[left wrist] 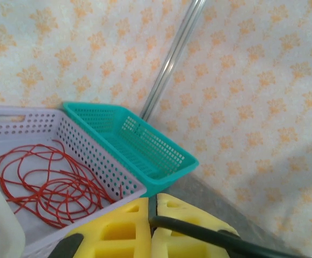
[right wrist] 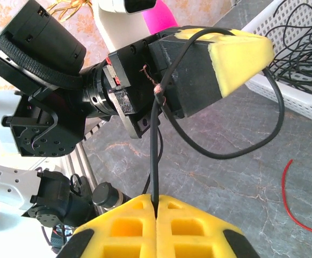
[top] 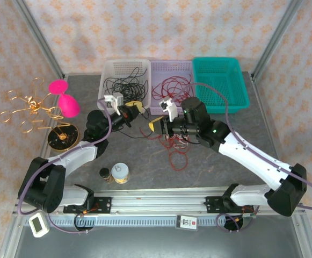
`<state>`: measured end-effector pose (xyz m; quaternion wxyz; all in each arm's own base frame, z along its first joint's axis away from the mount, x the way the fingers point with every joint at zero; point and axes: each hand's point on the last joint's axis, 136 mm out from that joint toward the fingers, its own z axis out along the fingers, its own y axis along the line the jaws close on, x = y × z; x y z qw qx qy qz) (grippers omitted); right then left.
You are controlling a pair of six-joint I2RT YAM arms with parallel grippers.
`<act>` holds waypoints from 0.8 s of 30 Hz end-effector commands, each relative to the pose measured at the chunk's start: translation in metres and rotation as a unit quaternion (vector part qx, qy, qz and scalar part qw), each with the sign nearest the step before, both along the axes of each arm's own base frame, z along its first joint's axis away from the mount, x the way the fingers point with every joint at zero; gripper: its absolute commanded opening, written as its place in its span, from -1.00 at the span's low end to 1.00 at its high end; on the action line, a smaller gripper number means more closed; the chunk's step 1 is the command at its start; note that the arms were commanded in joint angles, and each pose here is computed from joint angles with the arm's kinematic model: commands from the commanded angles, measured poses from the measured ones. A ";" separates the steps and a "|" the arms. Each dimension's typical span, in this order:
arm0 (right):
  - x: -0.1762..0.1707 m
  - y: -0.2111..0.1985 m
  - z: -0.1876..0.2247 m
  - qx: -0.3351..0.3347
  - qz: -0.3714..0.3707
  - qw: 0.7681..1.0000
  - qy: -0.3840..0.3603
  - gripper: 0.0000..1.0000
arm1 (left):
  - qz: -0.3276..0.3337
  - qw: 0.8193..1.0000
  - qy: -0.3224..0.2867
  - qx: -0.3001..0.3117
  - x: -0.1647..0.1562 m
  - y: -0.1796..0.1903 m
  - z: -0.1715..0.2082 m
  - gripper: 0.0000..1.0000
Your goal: Untangle the cables
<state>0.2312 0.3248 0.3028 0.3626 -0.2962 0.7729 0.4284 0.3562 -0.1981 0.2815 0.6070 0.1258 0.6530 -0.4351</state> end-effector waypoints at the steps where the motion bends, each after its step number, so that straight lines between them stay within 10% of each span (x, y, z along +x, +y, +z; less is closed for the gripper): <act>1: 0.014 -0.011 0.033 0.025 -0.049 0.998 -0.041 -0.81 | 0.043 0.999 -0.026 -0.003 0.003 0.012 0.015 -1.00; 6: 0.056 -0.042 0.029 -0.011 -0.190 0.978 -0.082 -0.80 | 0.121 0.991 0.005 0.057 0.012 0.034 0.007 -1.00; 12: 0.045 -0.014 0.040 0.036 -0.114 0.987 -0.109 -0.06 | 0.192 0.968 0.051 0.151 0.030 0.050 0.016 -1.00; 24: 0.083 -0.045 0.004 -0.029 -0.244 0.963 -0.107 -0.01 | 0.384 0.892 0.072 0.228 0.127 0.102 0.078 -1.00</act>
